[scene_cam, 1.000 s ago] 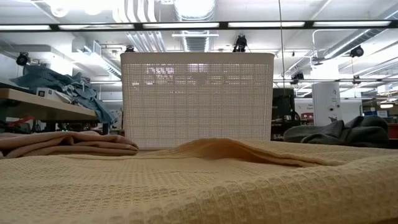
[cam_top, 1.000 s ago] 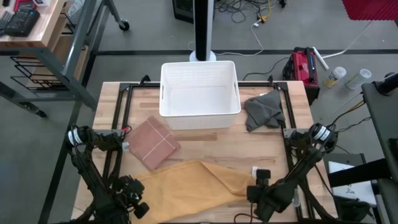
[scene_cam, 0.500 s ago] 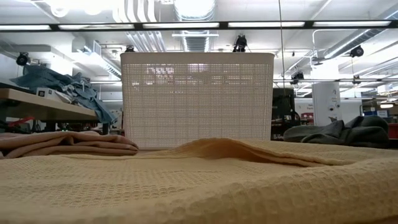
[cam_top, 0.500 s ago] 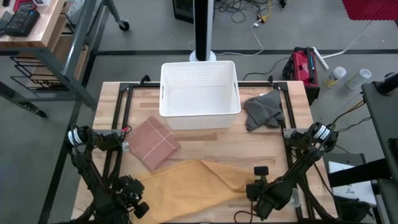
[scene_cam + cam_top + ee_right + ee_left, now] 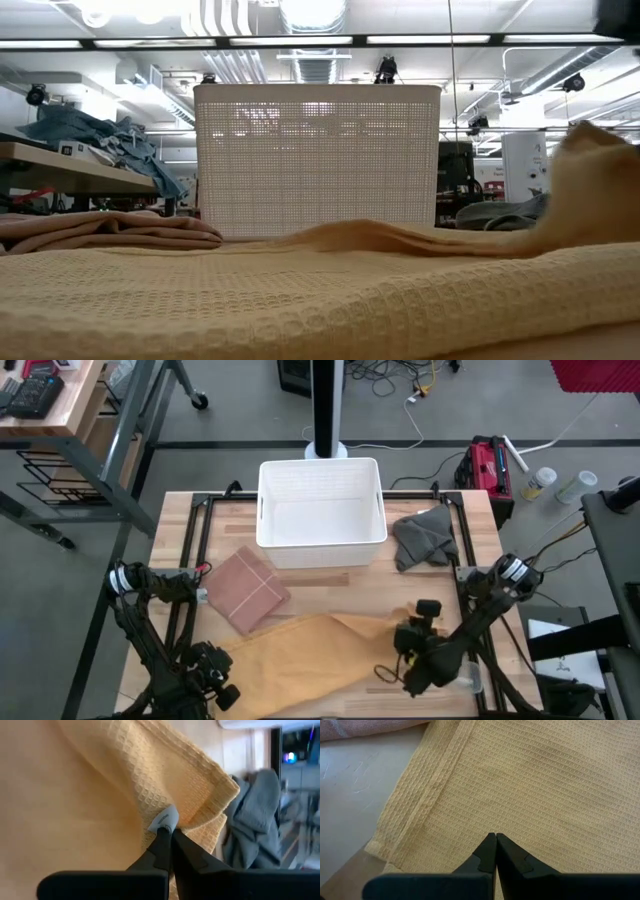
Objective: Fold towel
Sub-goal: Fold the yellow towel
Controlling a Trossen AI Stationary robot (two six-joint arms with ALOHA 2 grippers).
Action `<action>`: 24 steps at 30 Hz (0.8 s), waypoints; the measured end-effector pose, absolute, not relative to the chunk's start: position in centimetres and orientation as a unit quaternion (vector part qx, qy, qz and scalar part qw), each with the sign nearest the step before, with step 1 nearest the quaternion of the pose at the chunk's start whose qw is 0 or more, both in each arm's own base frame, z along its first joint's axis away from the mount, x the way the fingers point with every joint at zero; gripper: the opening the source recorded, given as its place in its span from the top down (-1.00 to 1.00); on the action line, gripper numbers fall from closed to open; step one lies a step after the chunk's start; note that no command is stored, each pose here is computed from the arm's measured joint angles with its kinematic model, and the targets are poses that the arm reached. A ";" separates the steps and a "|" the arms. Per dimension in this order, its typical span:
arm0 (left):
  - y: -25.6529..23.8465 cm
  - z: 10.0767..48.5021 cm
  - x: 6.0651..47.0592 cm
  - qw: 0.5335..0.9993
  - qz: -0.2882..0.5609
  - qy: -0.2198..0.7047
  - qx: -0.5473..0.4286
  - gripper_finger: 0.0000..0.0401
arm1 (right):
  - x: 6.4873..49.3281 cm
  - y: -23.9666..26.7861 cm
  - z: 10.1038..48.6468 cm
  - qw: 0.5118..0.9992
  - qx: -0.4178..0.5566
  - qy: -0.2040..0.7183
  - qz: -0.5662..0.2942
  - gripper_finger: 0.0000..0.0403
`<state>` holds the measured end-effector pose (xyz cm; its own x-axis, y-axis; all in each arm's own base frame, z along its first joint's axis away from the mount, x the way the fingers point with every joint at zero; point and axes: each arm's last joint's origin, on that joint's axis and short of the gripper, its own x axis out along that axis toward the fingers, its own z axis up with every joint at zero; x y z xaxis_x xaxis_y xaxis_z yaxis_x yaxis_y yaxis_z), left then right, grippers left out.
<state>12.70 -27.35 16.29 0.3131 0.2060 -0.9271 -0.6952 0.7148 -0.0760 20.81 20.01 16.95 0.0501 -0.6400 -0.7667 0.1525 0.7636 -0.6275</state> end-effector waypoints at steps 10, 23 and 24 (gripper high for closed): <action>-27.3 16.3 12.7 0.774 0.293 0.508 -0.238 1.00 | 23.1 15.7 16.2 0.645 -0.071 0.645 -0.404 1.00; -27.3 16.3 12.7 0.774 0.294 0.508 -0.237 1.00 | 22.0 14.6 16.1 0.605 -0.070 0.638 -0.471 0.57; -27.3 16.3 12.7 0.774 0.294 0.508 -0.237 1.00 | 21.9 14.5 16.2 0.600 -0.076 0.637 -0.478 0.51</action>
